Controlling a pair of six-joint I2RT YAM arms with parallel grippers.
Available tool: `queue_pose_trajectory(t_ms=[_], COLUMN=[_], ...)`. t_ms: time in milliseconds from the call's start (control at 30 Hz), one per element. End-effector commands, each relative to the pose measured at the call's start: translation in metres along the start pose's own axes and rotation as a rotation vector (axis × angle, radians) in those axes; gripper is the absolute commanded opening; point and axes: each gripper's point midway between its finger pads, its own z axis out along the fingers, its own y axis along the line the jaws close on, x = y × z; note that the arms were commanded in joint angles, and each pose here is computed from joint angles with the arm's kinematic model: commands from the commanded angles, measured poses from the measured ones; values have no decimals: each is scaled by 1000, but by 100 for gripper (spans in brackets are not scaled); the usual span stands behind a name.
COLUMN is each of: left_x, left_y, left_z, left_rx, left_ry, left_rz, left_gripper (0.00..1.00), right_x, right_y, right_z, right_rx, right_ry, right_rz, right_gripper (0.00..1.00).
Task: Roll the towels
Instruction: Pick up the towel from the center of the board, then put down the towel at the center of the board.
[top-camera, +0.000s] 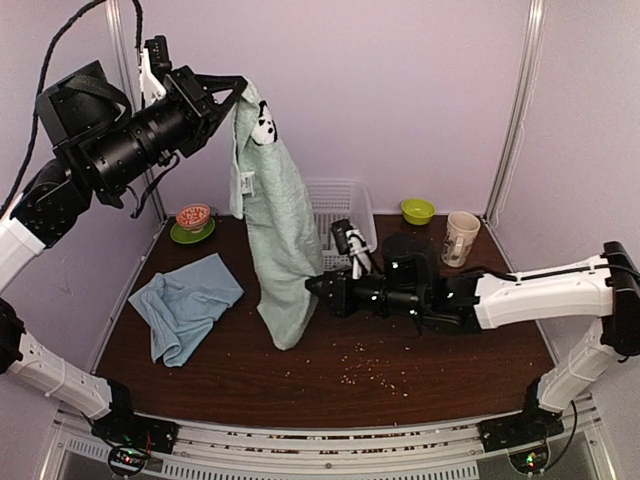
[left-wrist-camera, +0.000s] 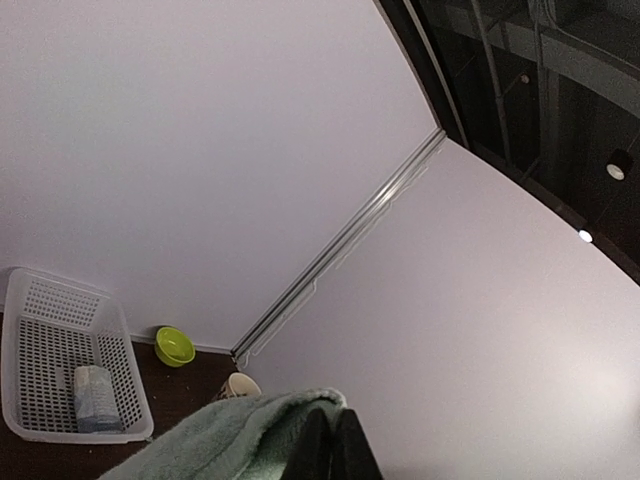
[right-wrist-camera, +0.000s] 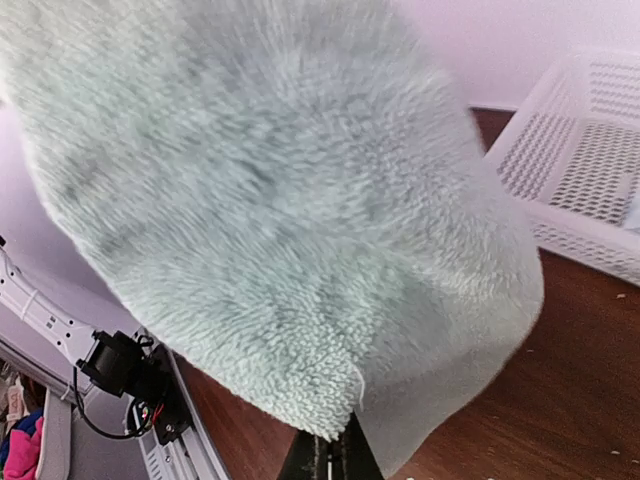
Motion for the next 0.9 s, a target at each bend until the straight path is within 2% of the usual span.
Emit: queue_pose_trajectory(t_ms=[0,67,233,333,433,533,700,800,867], left_x=[2,11,37,62,91,113,159,187,199], left_y=[0,10,12,41,110,178,265,297,315], left_z=[-8,-14,-32,-45,-59,-73,-77,-71,-68], left_rx=[21,3,50,-23,-224,-406,-528,-571,-619], left_ry=[-5,15,125,175,134,86,130,192,247], left_rz=[-30,-36,-42,-77,-109,-69,-133,-122,-82], left_gripper=[0,0,0,0,0,0,0,6,19], right_x=[-30,-28,-22,-30,-28,-15,23,41,48], right_y=[-23,-23,7,-3,-42,-91,-148,-172,-186], right_z=[-69,-98,-159,-181,-172,-153,-119,-101,-93], right_rx=[155,166,24,91,232,361,466,519,551], right_ry=[-39,-21,37,25,64,108,193,262,303], right_rz=[-135,-175,-198,-173,-155,-106,-25,-7,7], right_gripper=[0,0,0,0,0,0,0,0,0])
